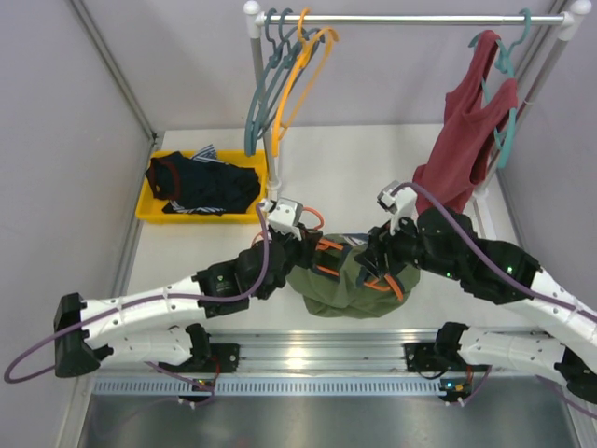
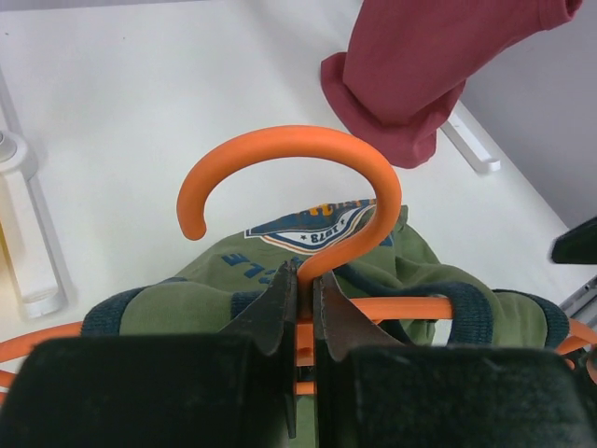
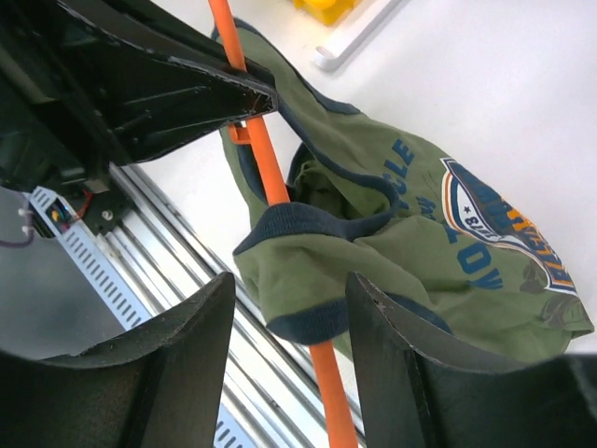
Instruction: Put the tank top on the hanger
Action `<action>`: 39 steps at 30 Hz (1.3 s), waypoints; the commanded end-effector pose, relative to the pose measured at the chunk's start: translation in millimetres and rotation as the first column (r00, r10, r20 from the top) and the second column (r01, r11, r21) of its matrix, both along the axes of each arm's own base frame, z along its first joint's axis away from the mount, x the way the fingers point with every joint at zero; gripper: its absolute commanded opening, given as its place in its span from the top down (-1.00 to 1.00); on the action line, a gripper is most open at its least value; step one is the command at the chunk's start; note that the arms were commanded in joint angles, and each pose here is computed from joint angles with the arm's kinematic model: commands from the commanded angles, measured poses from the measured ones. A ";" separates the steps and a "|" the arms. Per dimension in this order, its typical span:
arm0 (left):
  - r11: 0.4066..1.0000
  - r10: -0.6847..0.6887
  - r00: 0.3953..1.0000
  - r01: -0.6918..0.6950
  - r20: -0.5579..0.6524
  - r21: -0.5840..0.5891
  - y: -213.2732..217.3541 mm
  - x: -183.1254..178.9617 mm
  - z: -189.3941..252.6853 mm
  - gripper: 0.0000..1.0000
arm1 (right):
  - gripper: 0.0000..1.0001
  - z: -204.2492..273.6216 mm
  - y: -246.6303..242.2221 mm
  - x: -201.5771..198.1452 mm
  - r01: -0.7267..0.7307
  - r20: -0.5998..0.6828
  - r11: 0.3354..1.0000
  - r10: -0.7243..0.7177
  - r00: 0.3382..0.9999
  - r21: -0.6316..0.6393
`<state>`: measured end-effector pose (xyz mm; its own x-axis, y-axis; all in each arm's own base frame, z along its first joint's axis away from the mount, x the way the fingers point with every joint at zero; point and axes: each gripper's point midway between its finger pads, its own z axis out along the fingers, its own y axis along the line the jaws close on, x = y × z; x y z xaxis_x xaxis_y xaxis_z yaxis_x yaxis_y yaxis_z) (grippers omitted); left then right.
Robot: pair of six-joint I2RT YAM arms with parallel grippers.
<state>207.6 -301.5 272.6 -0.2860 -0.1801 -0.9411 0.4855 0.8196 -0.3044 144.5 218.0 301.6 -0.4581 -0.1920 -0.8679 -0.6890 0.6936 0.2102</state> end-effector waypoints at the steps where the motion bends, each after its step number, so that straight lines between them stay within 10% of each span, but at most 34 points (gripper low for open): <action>1: 0.995 -0.031 0.998 0.035 0.051 -0.093 -1.5 -4.8 47.8 1.00 | -0.02 -7.9 10.4 2.8 -0.044 0.018 0.998 0.045 0.999 -0.051; 9: 0.992 -0.079 0.994 0.086 0.075 -0.091 -13.5 -6.9 66.9 1.00 | 0.01 -22.1 20.9 5.1 -0.048 0.007 0.994 0.049 0.999 -0.096; 18: 0.989 -0.110 0.987 0.121 0.115 -0.090 -32.2 -3.6 91.9 1.00 | 1.00 -9.6 7.8 8.6 0.032 0.034 0.998 -0.031 0.999 -0.047; 26: 0.993 -0.091 0.980 0.101 0.176 -0.053 -56.8 14.5 127.4 -0.02 | 1.00 6.4 -13.3 9.5 0.135 0.045 0.989 -0.138 0.989 0.054; 39: 0.983 -0.092 0.946 0.136 0.310 -0.123 -45.1 9.4 217.9 -0.16 | 1.00 81.0 -66.5 25.4 0.348 0.135 0.899 -0.392 0.910 0.267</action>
<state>218.8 -375.7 427.4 -0.1136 -0.1860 -0.9760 0.6659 0.7147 -0.2138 158.0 172.2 326.6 -0.3925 0.0110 -0.9197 -0.5135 0.8269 0.2290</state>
